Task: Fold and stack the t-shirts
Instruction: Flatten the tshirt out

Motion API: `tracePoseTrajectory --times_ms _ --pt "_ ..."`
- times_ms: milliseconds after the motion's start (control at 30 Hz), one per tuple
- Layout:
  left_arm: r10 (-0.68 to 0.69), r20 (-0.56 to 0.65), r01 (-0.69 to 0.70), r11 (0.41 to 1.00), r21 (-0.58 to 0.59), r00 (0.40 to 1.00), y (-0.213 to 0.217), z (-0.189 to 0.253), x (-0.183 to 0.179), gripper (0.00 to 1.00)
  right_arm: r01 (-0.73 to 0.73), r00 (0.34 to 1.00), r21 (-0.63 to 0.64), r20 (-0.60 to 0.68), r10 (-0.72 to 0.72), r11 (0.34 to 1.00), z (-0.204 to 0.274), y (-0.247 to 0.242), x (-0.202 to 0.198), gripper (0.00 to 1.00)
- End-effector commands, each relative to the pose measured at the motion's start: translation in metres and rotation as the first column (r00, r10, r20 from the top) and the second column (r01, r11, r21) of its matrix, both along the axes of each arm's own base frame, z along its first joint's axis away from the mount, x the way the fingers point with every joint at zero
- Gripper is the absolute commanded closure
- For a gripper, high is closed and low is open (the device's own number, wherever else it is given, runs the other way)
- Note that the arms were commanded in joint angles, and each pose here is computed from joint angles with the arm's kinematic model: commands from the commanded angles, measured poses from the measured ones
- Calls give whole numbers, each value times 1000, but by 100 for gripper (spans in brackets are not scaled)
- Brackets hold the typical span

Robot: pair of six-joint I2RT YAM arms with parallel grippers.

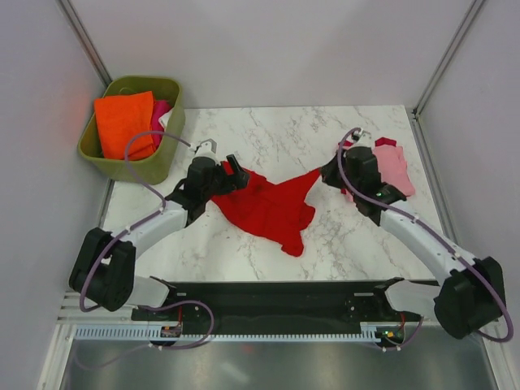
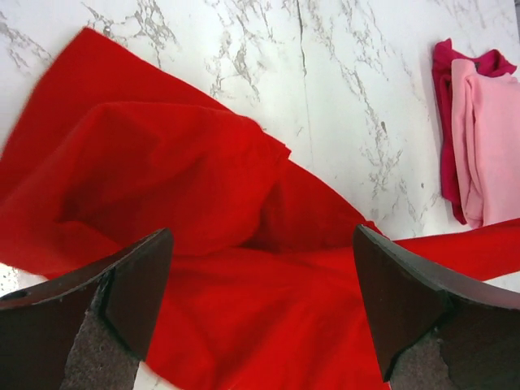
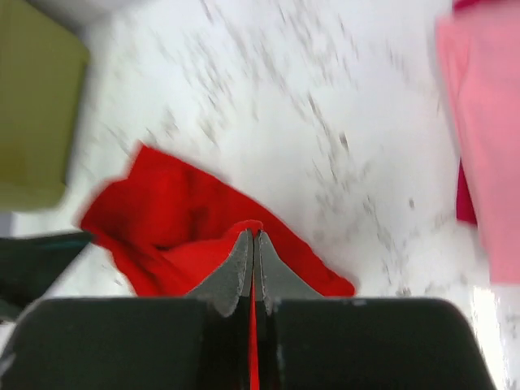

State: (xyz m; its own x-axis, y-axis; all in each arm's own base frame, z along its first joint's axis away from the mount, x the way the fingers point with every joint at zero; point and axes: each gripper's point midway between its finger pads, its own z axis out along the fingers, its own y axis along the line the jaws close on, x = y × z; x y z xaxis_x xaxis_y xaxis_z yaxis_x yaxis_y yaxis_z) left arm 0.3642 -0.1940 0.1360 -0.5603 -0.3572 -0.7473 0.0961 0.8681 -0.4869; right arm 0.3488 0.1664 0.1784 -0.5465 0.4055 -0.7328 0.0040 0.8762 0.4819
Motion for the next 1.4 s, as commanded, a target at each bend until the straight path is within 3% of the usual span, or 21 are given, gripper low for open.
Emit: tracePoseTrajectory --times_ms 0,67,100,200,500,667,767,867,933,967,1000,1067,1133,1233,1367 --pt "26 94 -28 1000 13 995 5 38 11 2 5 949 37 315 -16 999 144 -10 18 100" --pt "30 125 -31 1000 3 992 6 56 10 2 -66 934 50 356 44 997 181 2 18 100" --pt "25 136 -25 1000 -1 990 6 63 9 2 -176 906 72 402 133 982 217 22 15 100" --pt "-2 150 2 1000 5 989 5 74 4 1 -297 874 73 422 241 952 246 38 -1 100" --pt "-65 51 63 997 50 997 -7 52 3 1 -155 942 36 307 136 987 175 -10 -50 100" --pt "-117 -56 118 993 20 992 -38 23 12 2 131 960 67 241 -143 989 128 -72 -86 100" --pt "-160 -114 166 985 43 980 -64 2 20 3 198 939 137 256 -228 971 113 -92 -112 100" --pt "-199 -115 208 976 67 973 -92 9 34 4 199 944 161 233 -233 967 92 -95 -125 100" --pt "-222 -168 244 962 122 961 -105 -11 39 6 182 956 152 202 -211 971 78 -91 -127 100" --pt "-261 -130 278 951 137 957 -122 6 46 6 178 963 138 181 -202 974 68 -90 -127 100" --pt "-237 -164 266 945 191 958 -123 -14 54 6 176 967 128 161 -196 976 62 -89 -128 100" --pt "-223 -192 266 934 237 956 -131 -8 64 6 171 973 113 139 -186 979 52 -87 -127 100" --pt "-183 -273 264 917 298 944 -130 -41 72 6 173 972 109 139 -187 979 50 -88 -128 100" --pt "-188 -342 299 903 309 921 -138 -51 78 15 180 970 96 146 -192 979 49 -91 -127 100" --pt "-174 -398 305 906 294 901 -137 -70 69 19 184 968 80 157 -194 980 52 -93 -126 100"
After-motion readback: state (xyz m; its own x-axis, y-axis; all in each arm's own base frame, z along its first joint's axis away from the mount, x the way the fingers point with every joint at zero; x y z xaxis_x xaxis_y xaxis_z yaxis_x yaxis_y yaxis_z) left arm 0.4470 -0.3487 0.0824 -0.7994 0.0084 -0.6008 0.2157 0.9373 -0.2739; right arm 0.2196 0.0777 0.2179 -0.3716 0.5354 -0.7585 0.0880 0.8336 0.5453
